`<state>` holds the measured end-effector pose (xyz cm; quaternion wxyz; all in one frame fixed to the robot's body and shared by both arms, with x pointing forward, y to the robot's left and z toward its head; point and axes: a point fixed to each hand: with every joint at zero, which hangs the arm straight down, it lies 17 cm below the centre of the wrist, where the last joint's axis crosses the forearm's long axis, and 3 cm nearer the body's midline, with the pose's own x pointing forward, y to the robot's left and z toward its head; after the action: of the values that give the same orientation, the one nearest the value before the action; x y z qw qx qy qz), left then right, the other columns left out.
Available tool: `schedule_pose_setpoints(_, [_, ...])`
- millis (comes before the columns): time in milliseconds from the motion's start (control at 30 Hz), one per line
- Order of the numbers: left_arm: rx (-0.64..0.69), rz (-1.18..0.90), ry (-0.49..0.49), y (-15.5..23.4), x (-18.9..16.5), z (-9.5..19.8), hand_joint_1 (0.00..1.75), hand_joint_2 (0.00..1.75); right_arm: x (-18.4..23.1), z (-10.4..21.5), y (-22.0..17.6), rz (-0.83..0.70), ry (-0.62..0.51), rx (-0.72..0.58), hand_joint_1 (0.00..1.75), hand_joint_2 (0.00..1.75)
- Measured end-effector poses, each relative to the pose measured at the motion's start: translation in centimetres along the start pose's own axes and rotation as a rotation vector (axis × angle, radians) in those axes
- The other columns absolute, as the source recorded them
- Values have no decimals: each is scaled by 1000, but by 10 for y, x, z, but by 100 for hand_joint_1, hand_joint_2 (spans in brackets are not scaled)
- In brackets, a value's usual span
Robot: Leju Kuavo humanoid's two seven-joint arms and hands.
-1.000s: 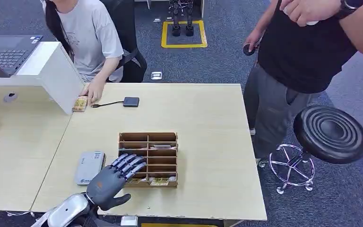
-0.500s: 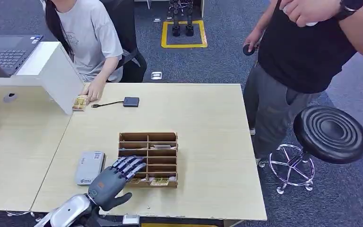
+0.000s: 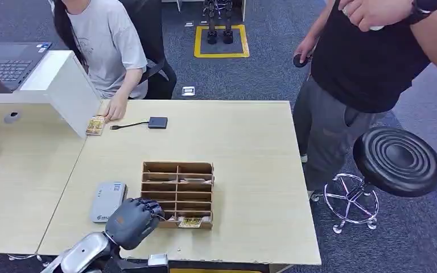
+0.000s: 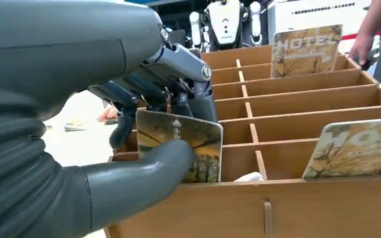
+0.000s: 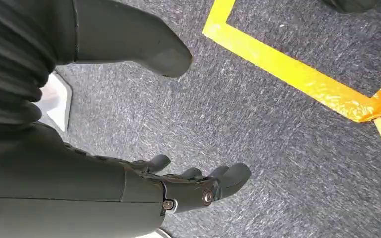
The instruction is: Pass the card to the sensor for recognition and then transmit it.
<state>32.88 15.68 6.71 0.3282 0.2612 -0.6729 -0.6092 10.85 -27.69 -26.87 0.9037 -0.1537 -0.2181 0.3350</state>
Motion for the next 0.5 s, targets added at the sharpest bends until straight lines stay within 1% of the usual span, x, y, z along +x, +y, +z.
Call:
schedule_pose_setpoints(233, [9,16,-3,1,3,-2,175,175,1,0,-1,3,-8,-4,0,175])
schedule_pose_setpoints(267, [9,16,-3,1,4,-2,169,175,2,0,-1,3,-9,-4,0,175])
schedule_pose_setpoints(300, [9,16,-5,1,4,-2,168,175,2,0,-1,3,-9,-4,0,175])
schedule_pose_setpoints(367, [9,17,-5,1,4,-2,169,175,2,0,-1,3,-10,-4,0,175])
schedule_pose_setpoints(433, [10,20,-6,2,4,-2,175,175,2,0,-1,3,-11,-4,0,175])
schedule_pose_setpoints(500, [11,23,-8,2,5,-2,175,175,2,0,-1,3,-11,-4,0,175])
